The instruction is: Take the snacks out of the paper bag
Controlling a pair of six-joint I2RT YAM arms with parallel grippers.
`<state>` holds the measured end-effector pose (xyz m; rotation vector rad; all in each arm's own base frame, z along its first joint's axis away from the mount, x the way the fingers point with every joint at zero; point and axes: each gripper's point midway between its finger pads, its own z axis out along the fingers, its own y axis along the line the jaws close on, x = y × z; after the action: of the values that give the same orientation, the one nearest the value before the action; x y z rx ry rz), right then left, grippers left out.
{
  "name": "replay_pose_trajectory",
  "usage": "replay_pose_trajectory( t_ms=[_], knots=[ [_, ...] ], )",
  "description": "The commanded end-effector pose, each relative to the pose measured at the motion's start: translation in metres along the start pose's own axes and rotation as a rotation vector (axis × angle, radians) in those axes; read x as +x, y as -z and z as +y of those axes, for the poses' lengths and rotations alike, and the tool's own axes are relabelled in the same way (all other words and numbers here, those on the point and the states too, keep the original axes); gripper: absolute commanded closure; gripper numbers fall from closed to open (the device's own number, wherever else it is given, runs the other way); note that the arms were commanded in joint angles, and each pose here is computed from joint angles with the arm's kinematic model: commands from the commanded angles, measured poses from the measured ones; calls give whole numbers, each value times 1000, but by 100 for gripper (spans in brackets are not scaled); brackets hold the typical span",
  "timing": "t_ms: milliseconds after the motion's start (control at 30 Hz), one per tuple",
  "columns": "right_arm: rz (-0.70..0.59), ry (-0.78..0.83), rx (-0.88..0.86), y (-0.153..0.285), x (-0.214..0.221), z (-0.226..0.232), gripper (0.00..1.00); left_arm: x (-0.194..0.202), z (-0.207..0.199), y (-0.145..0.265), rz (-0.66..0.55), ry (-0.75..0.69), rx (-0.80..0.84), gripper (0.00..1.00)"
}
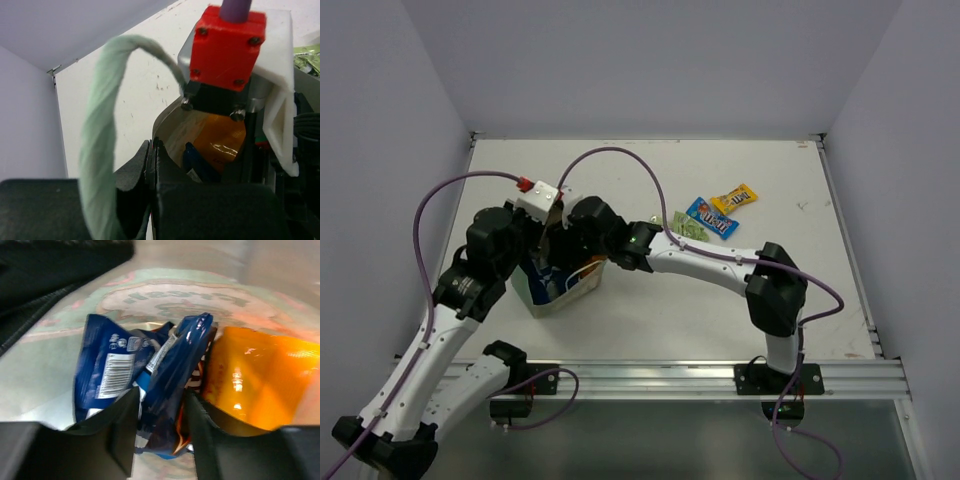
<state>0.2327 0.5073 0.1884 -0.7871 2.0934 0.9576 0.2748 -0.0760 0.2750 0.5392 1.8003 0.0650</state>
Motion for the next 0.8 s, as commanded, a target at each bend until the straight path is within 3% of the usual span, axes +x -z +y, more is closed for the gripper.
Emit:
replay_pose_trajectory(
  t_ms=[0, 100, 367, 567, 633, 767],
  knots=[
    [-101, 9, -22, 6, -46, -8, 58, -72, 31, 1, -210, 36, -120, 100],
    [-130, -5, -21, 8, -64, -28, 67, -90, 38, -9, -242, 14, -145, 100],
    [-175, 56, -35, 9, -95, -45, 72, -130, 48, -25, -317, 6, -167, 100],
    [-147, 73, -54, -2, -83, -49, 59, -118, 23, -29, -323, 0, -56, 100],
    [-139, 76, -36, -7, -75, -56, 51, -115, 14, -26, -335, -16, -7, 100],
    [-129, 88, 13, -17, -66, -70, 47, -101, 0, -25, -326, -35, 50, 100]
  ],
)
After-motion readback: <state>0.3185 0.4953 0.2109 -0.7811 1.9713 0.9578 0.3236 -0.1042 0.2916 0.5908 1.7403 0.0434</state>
